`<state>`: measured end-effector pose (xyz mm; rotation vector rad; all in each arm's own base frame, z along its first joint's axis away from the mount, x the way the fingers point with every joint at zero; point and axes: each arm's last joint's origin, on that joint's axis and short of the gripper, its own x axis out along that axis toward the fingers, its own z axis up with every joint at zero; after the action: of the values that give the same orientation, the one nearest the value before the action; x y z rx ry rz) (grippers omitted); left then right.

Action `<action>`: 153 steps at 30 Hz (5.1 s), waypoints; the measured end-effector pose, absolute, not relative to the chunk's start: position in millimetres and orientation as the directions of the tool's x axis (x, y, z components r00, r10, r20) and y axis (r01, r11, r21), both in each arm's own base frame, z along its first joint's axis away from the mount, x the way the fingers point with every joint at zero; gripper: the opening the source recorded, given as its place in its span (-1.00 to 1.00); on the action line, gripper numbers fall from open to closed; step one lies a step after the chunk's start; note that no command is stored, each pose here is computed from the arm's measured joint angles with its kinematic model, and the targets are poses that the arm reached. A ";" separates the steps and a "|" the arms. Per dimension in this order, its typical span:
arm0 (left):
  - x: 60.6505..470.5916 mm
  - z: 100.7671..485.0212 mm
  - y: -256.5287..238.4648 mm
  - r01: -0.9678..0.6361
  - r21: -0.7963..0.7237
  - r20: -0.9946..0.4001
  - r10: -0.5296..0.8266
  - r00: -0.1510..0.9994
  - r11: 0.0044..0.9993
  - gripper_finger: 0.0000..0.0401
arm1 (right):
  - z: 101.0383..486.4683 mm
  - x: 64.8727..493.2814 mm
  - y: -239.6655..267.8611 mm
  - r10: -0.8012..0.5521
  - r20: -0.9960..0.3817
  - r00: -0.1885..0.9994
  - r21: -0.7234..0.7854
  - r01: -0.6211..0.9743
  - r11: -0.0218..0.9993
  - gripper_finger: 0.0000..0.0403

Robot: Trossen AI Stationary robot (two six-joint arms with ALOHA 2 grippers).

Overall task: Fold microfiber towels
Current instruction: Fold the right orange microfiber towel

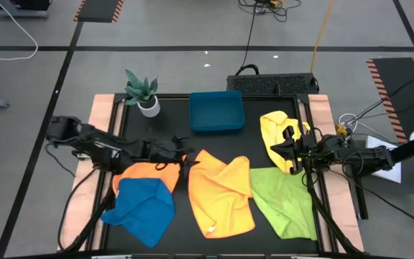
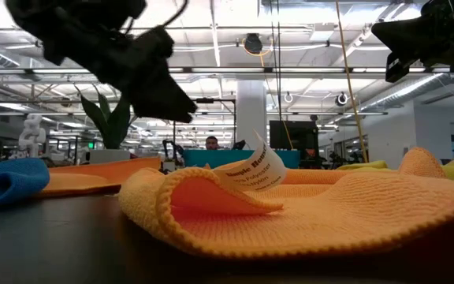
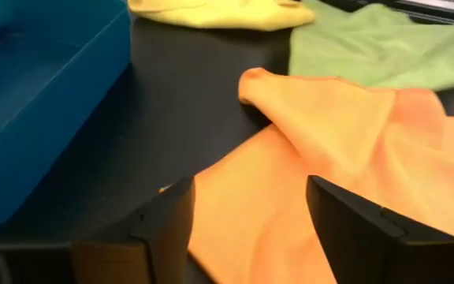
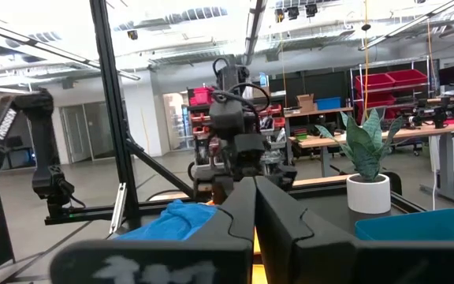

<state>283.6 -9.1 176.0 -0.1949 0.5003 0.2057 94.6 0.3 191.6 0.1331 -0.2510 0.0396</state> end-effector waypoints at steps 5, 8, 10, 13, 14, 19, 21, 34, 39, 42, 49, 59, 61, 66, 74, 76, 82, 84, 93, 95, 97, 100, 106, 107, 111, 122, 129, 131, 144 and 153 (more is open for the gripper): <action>309.0 161.1 2.5 -0.315 -0.162 -0.541 0.183 0.821 0.935 0.28 | 191.5 94.6 0.3 0.022 0.250 0.968 0.126 -0.055 0.990 -1.00; 316.6 147.2 12.9 -0.377 -0.185 -0.580 0.209 0.788 0.908 0.25 | 191.4 94.6 0.3 0.022 0.250 0.968 0.126 -0.055 0.990 -1.00; 318.1 138.0 20.7 -0.414 -0.184 -0.607 0.228 0.761 0.892 0.24 | 191.5 94.6 0.3 0.023 0.250 0.968 0.126 -0.056 0.990 -1.00; 318.0 128.7 31.0 -0.468 -0.201 -0.632 0.251 0.733 0.861 0.23 | 191.6 94.6 0.3 0.022 0.250 0.968 0.126 -0.055 0.990 -1.00; 317.1 126.5 33.6 -0.482 -0.201 -0.645 0.255 0.720 0.853 0.23 | 191.5 94.6 0.3 0.022 0.250 0.968 0.126 -0.055 0.990 -1.00; 313.8 119.3 39.3 -0.531 -0.207 -0.687 0.265 0.677 0.821 0.23 | 191.6 94.6 0.3 0.022 0.250 0.968 0.126 -0.056 0.990 -1.00; 313.7 119.2 39.1 -0.532 -0.207 -0.688 0.264 0.676 0.821 0.22 | 191.6 94.6 0.3 0.022 0.250 0.968 0.126 -0.055 0.990 -1.00; 317.4 122.0 28.4 -0.469 -0.201 -0.661 0.234 0.713 0.860 -0.32 | 191.5 94.6 0.3 0.022 0.250 0.968 0.126 -0.055 0.990 -1.00; 320.8 125.5 22.8 -0.413 -0.175 -0.626 0.223 0.747 0.894 -0.73 | 191.6 94.6 0.3 0.022 0.250 0.968 0.126 -0.055 0.990 -1.00; 321.5 126.1 20.0 -0.396 -0.166 -0.620 0.217 0.754 0.903 -0.95 | 191.6 94.6 0.3 0.022 0.250 0.968 0.126 -0.055 0.990 -1.00; 321.9 126.3 14.2 -0.359 -0.137 -0.618 0.203 0.759 0.923 -0.98 | 191.6 94.6 0.3 0.022 0.251 0.968 0.134 -0.058 0.989 -1.00; 320.6 140.4 3.7 -0.346 -0.008 -0.563 0.282 0.777 0.938 -0.99 | 191.6 94.6 0.3 0.022 0.251 0.968 0.133 -0.057 0.989 -1.00; 319.3 148.0 0.6 -0.340 0.006 -0.542 0.289 0.789 0.940 -0.99 | 191.6 94.6 0.3 0.022 0.251 0.968 0.133 -0.057 0.989 -1.00; 315.5 166.7 -12.8 -0.307 0.063 -0.483 0.298 0.823 0.950 -0.99 | 192.1 94.4 0.2 0.017 0.256 0.967 0.134 -0.053 0.990 -1.00; 306.6 185.3 -43.6 -0.234 0.202 -0.420 0.300 0.857 0.951 -1.00 | 193.0 94.2 -0.4 -0.004 0.265 0.964 0.140 -0.034 0.990 -1.00; 304.7 188.9 -50.8 -0.222 0.237 -0.400 0.303 0.865 0.946 -1.00 | 193.0 94.2 -0.5 -0.004 0.266 0.964 0.139 -0.034 0.990 -1.00; 298.5 196.2 -68.3 -0.220 0.332 -0.353 0.337 0.873 0.917 -1.00 | 193.7 94.7 -0.5 -0.007 0.271 0.963 0.154 -0.036 0.987 -1.00; 296.4 200.5 -72.0 -0.231 0.353 -0.329 0.352 0.876 0.907 -1.00 | 189.4 97.6 -0.6 -0.007 0.222 0.975 0.182 -0.034 0.983 -1.00; 290.4 210.1 -77.3 -0.246 0.386 -0.295 0.372 0.880 0.889 -1.00 | 160.1 118.7 -1.6 -0.037 -0.109 0.993 0.250 0.063 0.966 -1.00; 290.4 212.5 -77.7 -0.253 0.374 -0.283 0.370 0.885 0.892 -1.00 | 152.4 123.0 -1.6 -0.037 -0.189 0.981 0.245 0.083 0.966 -1.00; 290.5 212.0 -77.7 -0.251 0.377 -0.286 0.370 0.884 0.892 -1.00 | 144.3 127.0 -1.5 -0.035 -0.269 0.963 0.244 0.103 0.964 -0.96; 290.8 212.5 -77.8 -0.253 0.375 -0.280 0.369 0.886 0.892 -0.99 | 130.9 131.4 -1.6 -0.037 -0.387 0.921 0.230 0.135 0.964 -0.83; 290.7 212.5 -77.8 -0.253 0.376 -0.281 0.369 0.886 0.892 -0.99 | 117.6 140.0 -3.8 -0.111 -0.466 0.878 0.170 0.212 0.962 -0.42; 290.7 212.4 -77.8 -0.252 0.376 -0.282 0.369 0.886 0.892 -0.99 | 117.1 141.9 -3.8 -0.111 -0.461 0.880 0.165 0.208 0.964 -0.36; 290.7 212.3 -77.7 -0.253 0.374 -0.282 0.370 0.885 0.892 -0.99 | 113.8 148.0 -3.8 -0.112 -0.454 0.884 0.119 0.185 0.976 -0.24; 290.8 212.3 -77.6 -0.254 0.371 -0.282 0.370 0.885 0.893 -0.99 | 103.0 168.2 3.5 -0.175 -0.520 0.836 -0.025 0.190 0.982 -0.22; 290.8 212.3 -77.6 -0.257 0.364 -0.282 0.370 0.885 0.895 -0.98 | 97.4 186.3 4.1 -0.252 -0.566 0.785 -0.112 0.230 0.967 -0.22; 290.8 212.2 -77.6 -0.257 0.364 -0.282 0.370 0.885 0.895 -0.98 | 94.4 188.3 4.2 -0.254 -0.581 0.773 -0.118 0.229 0.966 -0.22; 290.6 211.5 -77.5 -0.259 0.357 -0.288 0.370 0.883 0.897 -0.98 | 87.8 190.8 4.3 -0.260 -0.604 0.754 -0.116 0.239 0.964 -0.40; 290.3 210.6 -77.7 -0.258 0.354 -0.295 0.369 0.881 0.899 -0.96 | 89.5 191.3 2.3 -0.327 -0.575 0.750 -0.155 0.293 0.944 -0.73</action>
<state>290.3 -77.7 210.6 0.3126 0.3663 0.3324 191.3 2.3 89.5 -0.0567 0.6384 -0.3388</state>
